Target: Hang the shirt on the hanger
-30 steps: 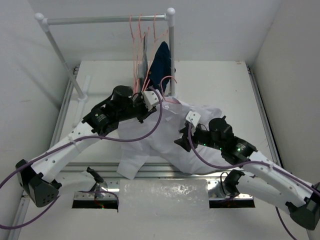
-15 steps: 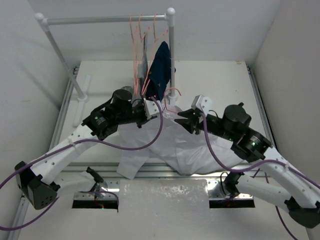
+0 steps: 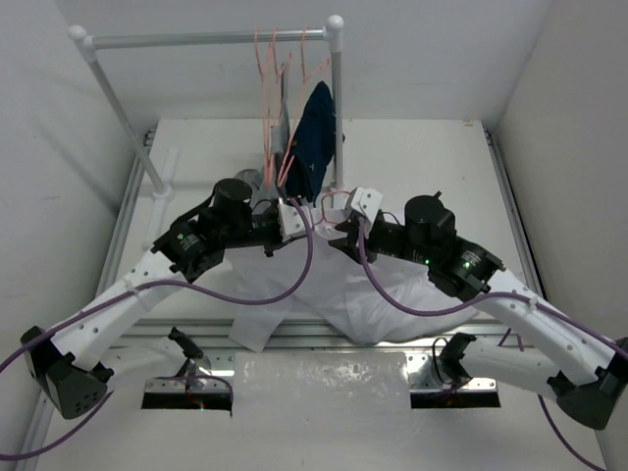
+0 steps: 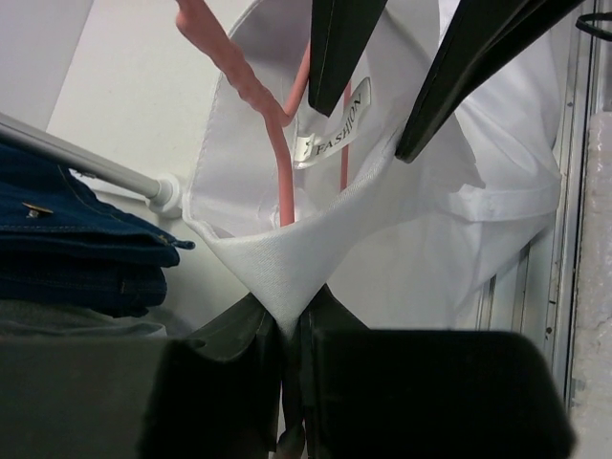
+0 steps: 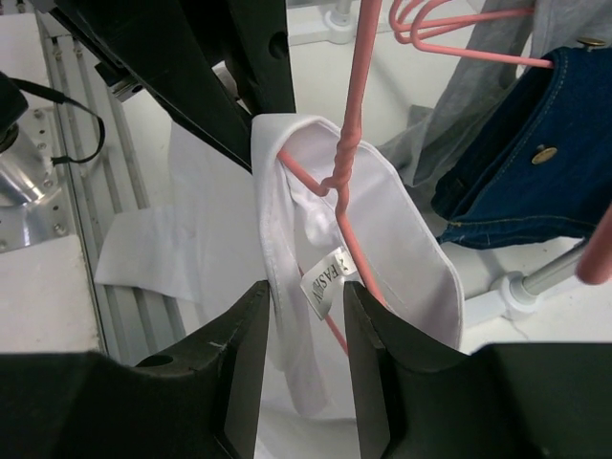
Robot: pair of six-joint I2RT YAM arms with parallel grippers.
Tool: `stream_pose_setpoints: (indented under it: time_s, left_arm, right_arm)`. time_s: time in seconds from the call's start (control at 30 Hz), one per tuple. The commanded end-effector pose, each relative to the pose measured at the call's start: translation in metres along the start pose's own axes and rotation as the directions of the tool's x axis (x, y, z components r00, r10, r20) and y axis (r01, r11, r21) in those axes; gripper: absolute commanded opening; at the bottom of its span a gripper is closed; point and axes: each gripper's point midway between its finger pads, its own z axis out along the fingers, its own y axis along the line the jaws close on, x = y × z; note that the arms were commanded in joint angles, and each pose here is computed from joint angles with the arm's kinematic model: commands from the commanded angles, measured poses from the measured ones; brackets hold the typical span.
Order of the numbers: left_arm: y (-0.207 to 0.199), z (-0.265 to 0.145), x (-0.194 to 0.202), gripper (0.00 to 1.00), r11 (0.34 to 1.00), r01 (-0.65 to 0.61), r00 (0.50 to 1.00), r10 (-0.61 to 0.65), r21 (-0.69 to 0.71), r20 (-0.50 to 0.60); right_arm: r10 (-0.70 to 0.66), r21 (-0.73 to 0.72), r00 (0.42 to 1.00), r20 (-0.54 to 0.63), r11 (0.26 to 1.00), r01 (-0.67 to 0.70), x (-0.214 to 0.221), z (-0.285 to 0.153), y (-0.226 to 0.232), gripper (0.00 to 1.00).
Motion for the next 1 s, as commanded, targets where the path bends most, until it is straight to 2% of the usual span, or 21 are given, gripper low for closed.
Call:
stream_pose_setpoints:
  time_s: [0.0,0.2,0.33,0.53,0.77,0.87,0.9,0.97]
  left_arm:
    - [-0.002,-0.006,-0.010,0.00,0.999,-0.050,0.998,0.049,0.007,0.048]
    - [-0.003,-0.006,-0.010,0.00,0.999,-0.050,0.998,0.050,0.014,0.049]
    - [-0.006,-0.007,-0.014,0.00,0.998,-0.057,0.997,0.055,0.033,0.062]
    - [-0.008,-0.010,-0.019,0.00,0.998,-0.054,0.996,0.051,0.042,0.076]
    - [-0.014,-0.012,-0.025,0.00,0.996,-0.056,0.993,0.049,0.069,0.104]
    - [-0.016,-0.013,-0.028,0.00,0.995,-0.057,0.992,0.048,0.084,0.113]
    - [-0.016,-0.014,-0.029,0.00,0.994,-0.063,0.992,0.053,0.086,0.114]
    - [-0.021,-0.014,-0.025,0.00,0.992,-0.067,0.993,0.056,0.109,0.101]
  right_arm:
    - [-0.061,-0.008,0.993,0.100,0.998,0.062,-0.034,-0.005,-0.002,0.38]
    - [-0.118,0.058,0.977,0.179,0.992,0.110,-0.052,-0.033,-0.005,0.41]
    - [-0.116,0.064,0.983,0.141,0.992,0.107,-0.044,-0.027,-0.009,0.46]
    - [-0.100,-0.005,0.991,0.088,0.995,0.101,-0.025,-0.006,-0.002,0.46]
    - [-0.086,-0.010,0.995,0.042,0.996,0.086,-0.009,0.010,-0.005,0.43]
    - [-0.081,-0.019,0.996,0.036,0.996,0.082,-0.006,0.014,-0.004,0.18]
    - [-0.081,-0.008,0.996,0.031,0.997,0.081,-0.004,0.015,-0.006,0.00]
    - [-0.095,0.013,0.995,0.025,0.995,0.095,-0.004,0.011,-0.009,0.00]
